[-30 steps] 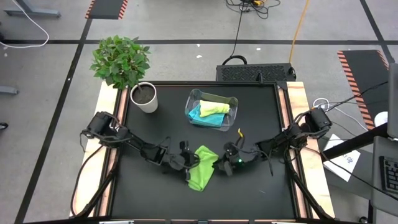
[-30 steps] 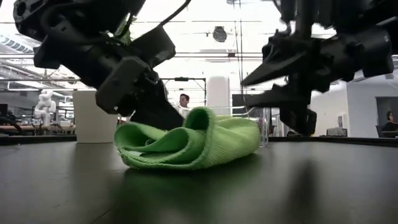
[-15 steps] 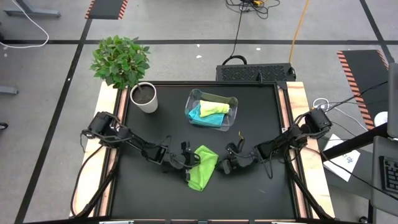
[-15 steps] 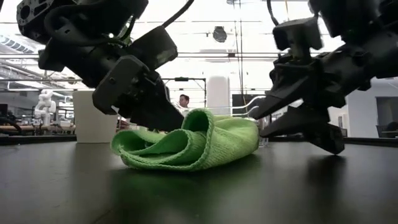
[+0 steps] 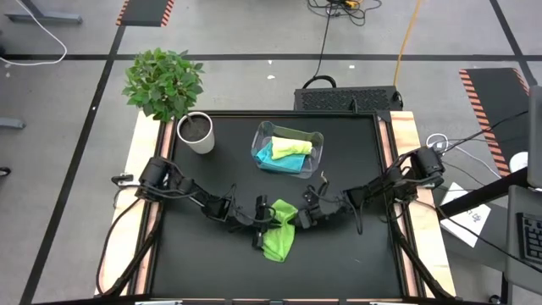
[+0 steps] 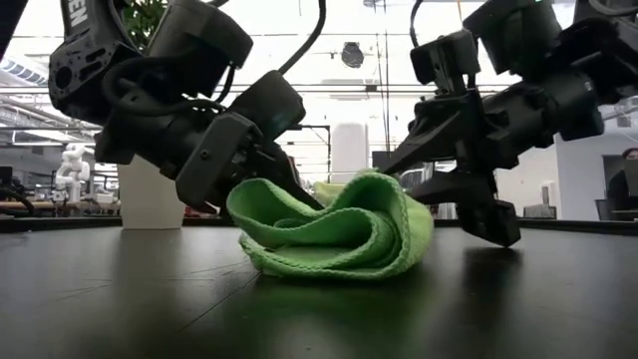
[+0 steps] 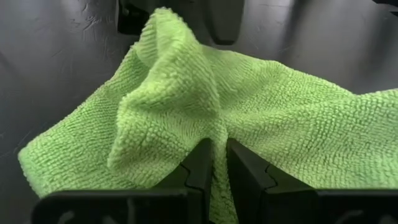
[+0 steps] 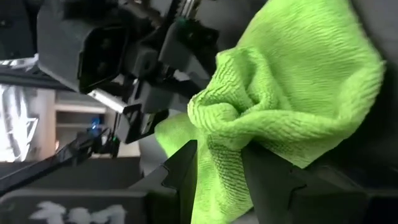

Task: Fold microfiber towels
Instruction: Put the green towel into the transparent bin

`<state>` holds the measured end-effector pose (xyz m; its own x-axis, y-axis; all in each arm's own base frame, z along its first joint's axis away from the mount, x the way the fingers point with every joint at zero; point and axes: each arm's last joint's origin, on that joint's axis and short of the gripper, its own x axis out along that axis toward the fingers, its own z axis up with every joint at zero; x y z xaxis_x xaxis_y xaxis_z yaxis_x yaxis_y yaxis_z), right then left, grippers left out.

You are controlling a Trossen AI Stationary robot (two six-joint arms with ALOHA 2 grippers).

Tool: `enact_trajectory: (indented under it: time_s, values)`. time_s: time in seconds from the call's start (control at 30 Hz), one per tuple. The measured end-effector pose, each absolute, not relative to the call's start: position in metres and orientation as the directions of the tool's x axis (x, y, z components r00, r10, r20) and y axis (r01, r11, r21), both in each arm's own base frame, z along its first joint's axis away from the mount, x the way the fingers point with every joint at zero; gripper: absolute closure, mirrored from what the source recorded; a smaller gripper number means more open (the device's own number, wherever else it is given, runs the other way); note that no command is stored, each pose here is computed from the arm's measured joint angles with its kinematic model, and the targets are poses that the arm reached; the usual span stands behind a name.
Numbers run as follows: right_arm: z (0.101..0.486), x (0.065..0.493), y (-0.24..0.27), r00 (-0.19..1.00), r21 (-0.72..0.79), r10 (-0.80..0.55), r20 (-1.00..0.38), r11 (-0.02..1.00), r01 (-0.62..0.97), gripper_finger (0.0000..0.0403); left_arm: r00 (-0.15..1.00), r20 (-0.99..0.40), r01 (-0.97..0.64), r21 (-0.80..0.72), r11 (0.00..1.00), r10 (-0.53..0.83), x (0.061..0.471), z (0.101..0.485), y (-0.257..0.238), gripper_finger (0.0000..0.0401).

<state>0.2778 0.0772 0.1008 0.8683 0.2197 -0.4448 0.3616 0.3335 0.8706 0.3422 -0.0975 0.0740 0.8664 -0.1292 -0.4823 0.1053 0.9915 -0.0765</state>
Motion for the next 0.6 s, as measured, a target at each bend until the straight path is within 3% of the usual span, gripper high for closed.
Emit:
enact_trajectory:
  time_s: [0.17,0.4,0.6]
  values:
    - [0.102,0.277,0.084,0.852,0.877,0.304,-0.425,0.372,0.305,0.0284,0.865,-0.487,0.103,-0.062,0.993,-0.120,0.342,0.073,-0.097,0.0352]
    - [0.101,0.274,0.090,0.854,0.857,0.282,-0.438,0.416,0.303,0.0288,0.846,-0.526,0.058,-0.083,0.995,-0.093,0.338,0.070,-0.102,0.0352]
    - [0.096,0.272,0.088,0.825,0.829,0.271,-0.496,0.431,0.356,0.0239,0.849,-0.524,0.041,-0.058,0.997,-0.065,0.334,0.069,-0.112,0.0352]
